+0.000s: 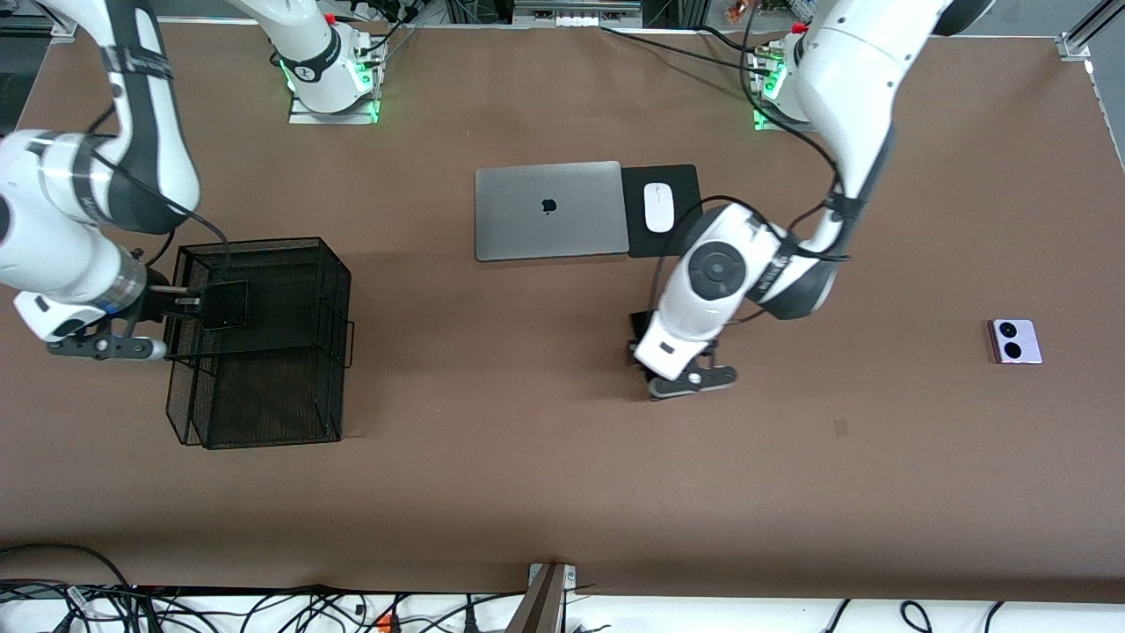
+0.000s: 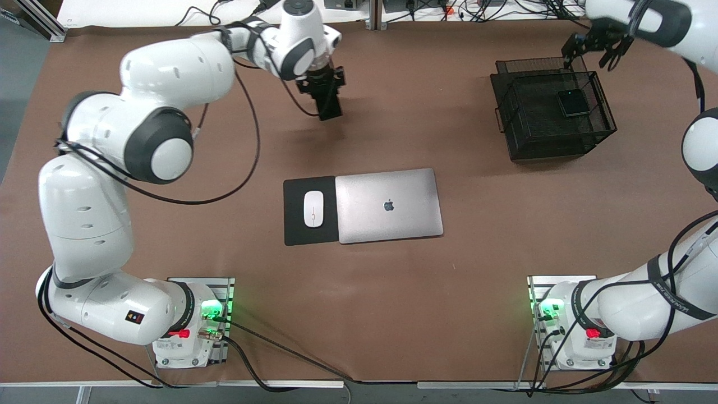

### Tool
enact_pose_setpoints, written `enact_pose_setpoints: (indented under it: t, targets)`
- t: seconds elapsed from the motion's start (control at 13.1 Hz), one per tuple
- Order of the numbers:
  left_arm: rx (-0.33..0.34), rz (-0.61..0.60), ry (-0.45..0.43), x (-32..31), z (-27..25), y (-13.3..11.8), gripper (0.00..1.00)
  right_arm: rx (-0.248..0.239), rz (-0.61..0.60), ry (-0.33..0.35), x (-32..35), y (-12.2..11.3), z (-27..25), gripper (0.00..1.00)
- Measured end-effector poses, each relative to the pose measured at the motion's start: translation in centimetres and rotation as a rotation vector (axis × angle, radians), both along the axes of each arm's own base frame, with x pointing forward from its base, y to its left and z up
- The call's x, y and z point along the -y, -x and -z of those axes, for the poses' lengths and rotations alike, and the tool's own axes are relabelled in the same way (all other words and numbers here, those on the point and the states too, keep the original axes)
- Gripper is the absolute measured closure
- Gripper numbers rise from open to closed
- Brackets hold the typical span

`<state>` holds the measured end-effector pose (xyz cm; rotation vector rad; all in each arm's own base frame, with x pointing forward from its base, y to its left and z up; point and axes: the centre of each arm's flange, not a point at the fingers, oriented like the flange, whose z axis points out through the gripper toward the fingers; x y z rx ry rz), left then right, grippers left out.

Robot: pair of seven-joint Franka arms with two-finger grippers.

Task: Place phones with both arms
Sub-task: 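Set the tall phone down with the left gripper while the right gripper withdraws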

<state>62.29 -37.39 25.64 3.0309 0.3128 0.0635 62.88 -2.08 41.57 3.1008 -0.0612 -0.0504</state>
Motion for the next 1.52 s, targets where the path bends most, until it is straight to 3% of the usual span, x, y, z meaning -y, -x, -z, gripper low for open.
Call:
enact_pose_setpoints:
  t: [0.23, 0.53, 0.68, 1.06, 1.52]
  targets:
    - [0.037, -0.019, 0.076, 7.1, 0.5, 0.5, 0.2, 0.01, -0.011, -0.011, -1.3, -2.0, -4.7, 0.0]
    - [0.186, 0.017, 0.228, 13.5, 2.3, 0.4, 0.2, 0.006, -0.032, 0.008, -2.8, -3.7, -3.6, 0.0]
    - [0.223, 0.07, 0.26, 15.5, 3.2, 1.1, 0.2, 0.005, -0.033, 0.009, -2.9, -3.9, -3.5, 0.0]
    - [0.24, 0.187, 0.279, 20.8, 4.1, 5.0, 0.2, 0.009, -0.029, -0.002, -3.0, -3.9, -3.6, 0.0]
    - [0.24, 0.196, 0.26, 20.5, 5.8, 4.7, 0.2, 0.011, -0.021, -0.028, -3.3, -3.9, -3.6, 0.0]
